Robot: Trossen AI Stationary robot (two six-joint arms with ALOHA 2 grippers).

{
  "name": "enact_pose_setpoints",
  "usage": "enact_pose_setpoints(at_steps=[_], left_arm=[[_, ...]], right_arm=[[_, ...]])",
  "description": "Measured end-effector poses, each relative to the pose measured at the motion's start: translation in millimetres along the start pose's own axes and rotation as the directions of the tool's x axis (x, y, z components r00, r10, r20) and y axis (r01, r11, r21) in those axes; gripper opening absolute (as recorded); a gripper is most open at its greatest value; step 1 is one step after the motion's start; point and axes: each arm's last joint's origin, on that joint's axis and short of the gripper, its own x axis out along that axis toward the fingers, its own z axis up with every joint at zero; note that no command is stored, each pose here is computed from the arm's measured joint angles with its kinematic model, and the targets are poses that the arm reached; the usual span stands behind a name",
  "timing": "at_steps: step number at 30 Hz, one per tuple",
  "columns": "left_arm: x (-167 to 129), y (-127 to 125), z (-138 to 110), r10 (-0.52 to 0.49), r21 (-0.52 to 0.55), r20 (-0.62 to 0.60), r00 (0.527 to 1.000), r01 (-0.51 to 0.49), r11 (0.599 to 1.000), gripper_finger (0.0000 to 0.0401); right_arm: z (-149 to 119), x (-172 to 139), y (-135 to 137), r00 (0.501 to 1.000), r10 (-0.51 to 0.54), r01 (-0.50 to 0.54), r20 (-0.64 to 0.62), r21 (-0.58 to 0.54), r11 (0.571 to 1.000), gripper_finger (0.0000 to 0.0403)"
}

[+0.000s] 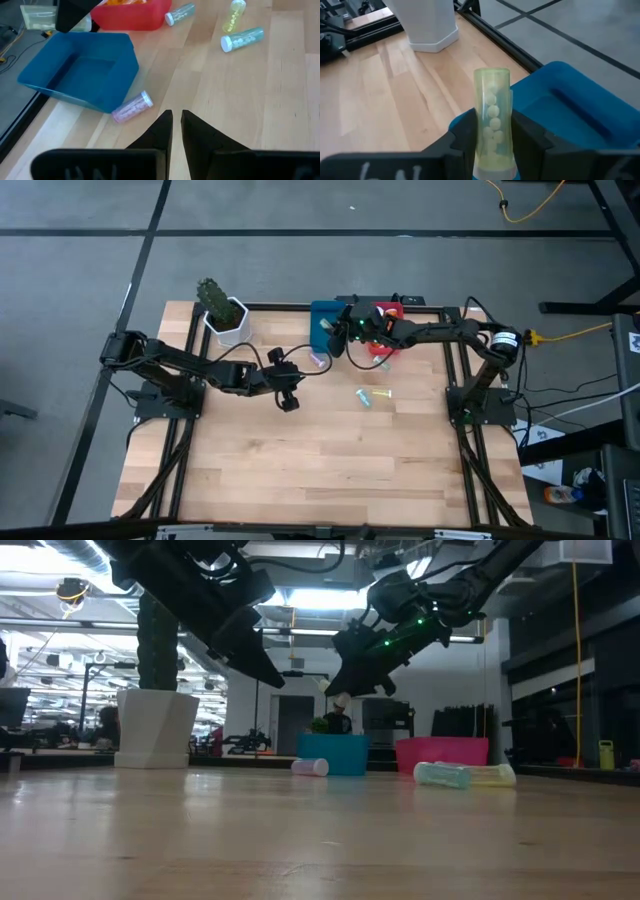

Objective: Pick and place medicine bottles into bin by pill shape (circle, oval)
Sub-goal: Put the bottom small yellow pill bottle into the blue bin, then put the small purple pill bottle into the blue bin

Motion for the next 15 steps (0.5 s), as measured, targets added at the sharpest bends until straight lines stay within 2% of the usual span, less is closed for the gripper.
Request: enact_pose_setpoints(at_steps=[6, 15], left_arm=[[0.0, 0.0, 0.0, 0.000, 0.000, 0.000, 1.000, 0.000, 1.000, 0.0035], [0.1, 0.0, -0.1, 0.000, 0.000, -0.001, 1.000, 0.000, 1.000, 0.0035]], right_arm=[[0.1, 0.0, -1.5, 0.999, -0.051, 0.051, 0.007, -0.015, 0.999, 0.0142], [-0.7, 0.0, -1.6, 0.999, -0.052, 0.052, -0.002, -0.019, 0.998, 0.0181]])
